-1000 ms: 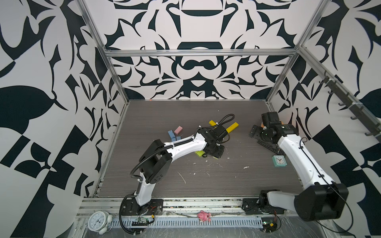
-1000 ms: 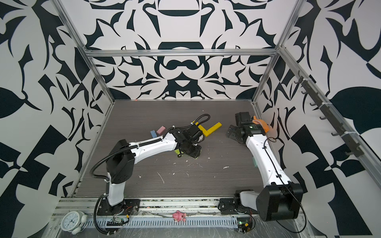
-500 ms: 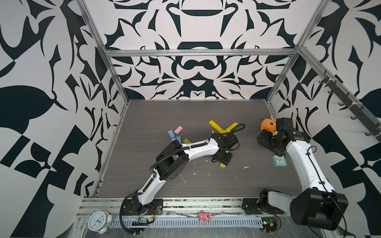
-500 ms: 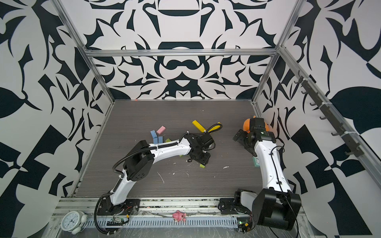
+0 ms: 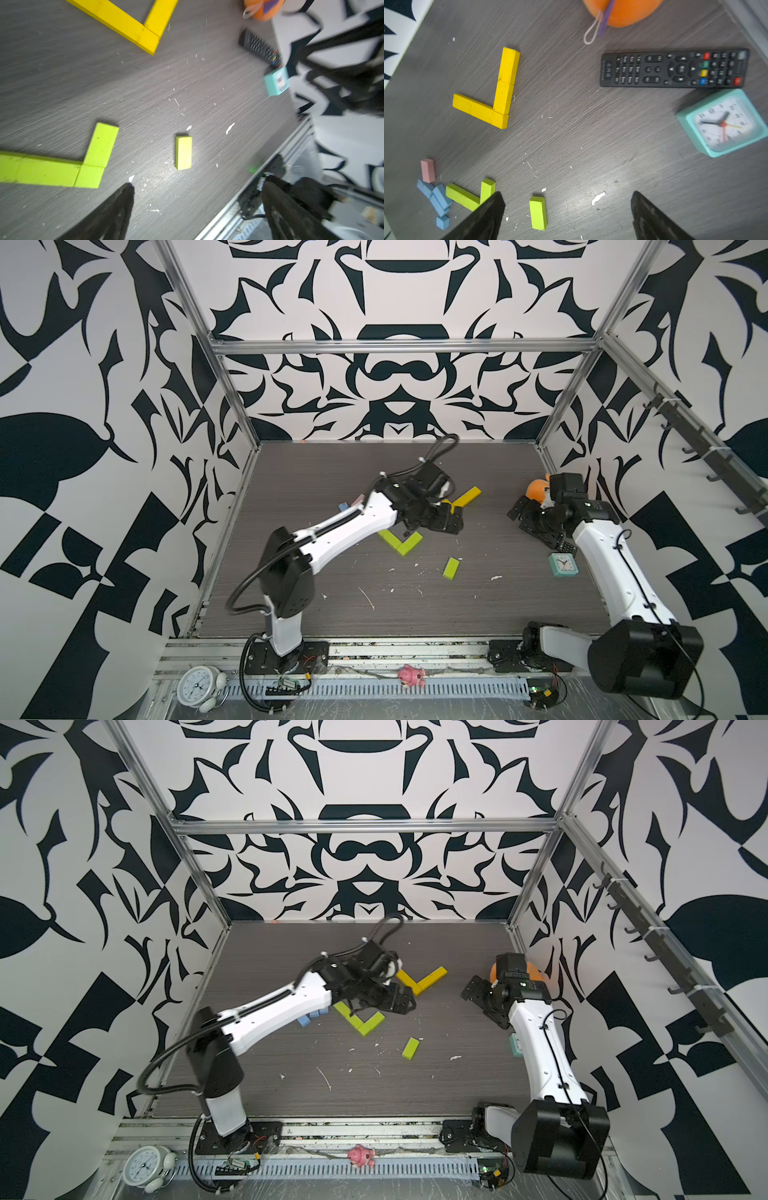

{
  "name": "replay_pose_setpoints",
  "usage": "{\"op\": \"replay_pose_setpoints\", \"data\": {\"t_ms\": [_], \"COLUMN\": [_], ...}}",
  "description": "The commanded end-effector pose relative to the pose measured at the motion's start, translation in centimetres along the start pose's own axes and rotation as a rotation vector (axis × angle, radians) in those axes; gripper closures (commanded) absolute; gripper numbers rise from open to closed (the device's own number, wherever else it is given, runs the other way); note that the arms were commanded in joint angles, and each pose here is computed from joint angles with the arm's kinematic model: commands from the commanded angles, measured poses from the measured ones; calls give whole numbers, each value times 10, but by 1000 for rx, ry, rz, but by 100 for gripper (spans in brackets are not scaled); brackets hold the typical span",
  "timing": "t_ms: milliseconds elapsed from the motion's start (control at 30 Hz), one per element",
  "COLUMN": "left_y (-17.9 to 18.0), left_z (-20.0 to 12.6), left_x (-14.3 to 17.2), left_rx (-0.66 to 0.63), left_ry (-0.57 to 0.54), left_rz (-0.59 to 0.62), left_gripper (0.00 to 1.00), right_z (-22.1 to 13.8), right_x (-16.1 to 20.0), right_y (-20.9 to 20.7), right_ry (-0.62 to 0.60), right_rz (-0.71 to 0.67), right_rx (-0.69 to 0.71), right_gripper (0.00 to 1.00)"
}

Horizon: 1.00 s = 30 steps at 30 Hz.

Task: Assemble the letter v with building blocks
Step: Place the building block at the center of the board, then pick up the building block from the center of the board.

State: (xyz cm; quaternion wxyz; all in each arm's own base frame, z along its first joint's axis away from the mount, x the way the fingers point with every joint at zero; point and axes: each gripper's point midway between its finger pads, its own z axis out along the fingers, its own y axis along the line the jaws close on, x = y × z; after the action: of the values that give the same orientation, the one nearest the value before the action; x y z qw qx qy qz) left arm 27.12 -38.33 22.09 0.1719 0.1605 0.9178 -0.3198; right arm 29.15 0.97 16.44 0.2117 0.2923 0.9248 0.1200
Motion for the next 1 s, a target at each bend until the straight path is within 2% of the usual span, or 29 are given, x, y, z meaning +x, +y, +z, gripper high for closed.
{"op": "replay_pose_setpoints", "data": {"t_ms": [0,67,167,267,400,533,800,967], "left_y": [28,50,82,98,110,113,114,116], "left_z": [-25,-36,-46,-50,-49,-45,-40,-35], "left_x": [5,9,23,39,51,55,59,61], "left_rx": [145,214,226,226,245,262,280,286], "left_ry": [-27,-66,-93,-97,-89,-82,-67,-57], "left_rz": [-217,-315,-398,-436,-478,-498,-507,-521], "left_gripper": [1,1,1,1,1,1,1,1], "right_z": [16,32,51,69,87,100,117,124], "right_x": [30,57,90,116,140,156,168,172], "right_y": [25,34,42,47,55,57,50,44], "right_ry": [23,74,120,153,188,218,234,232], "right_rz": [-40,-79,-97,-67,-103,-129,-104,-63], "right_rx": [11,48,82,83,121,167,198,209], "right_gripper": [6,6,12,22,22,23,33,50]}}
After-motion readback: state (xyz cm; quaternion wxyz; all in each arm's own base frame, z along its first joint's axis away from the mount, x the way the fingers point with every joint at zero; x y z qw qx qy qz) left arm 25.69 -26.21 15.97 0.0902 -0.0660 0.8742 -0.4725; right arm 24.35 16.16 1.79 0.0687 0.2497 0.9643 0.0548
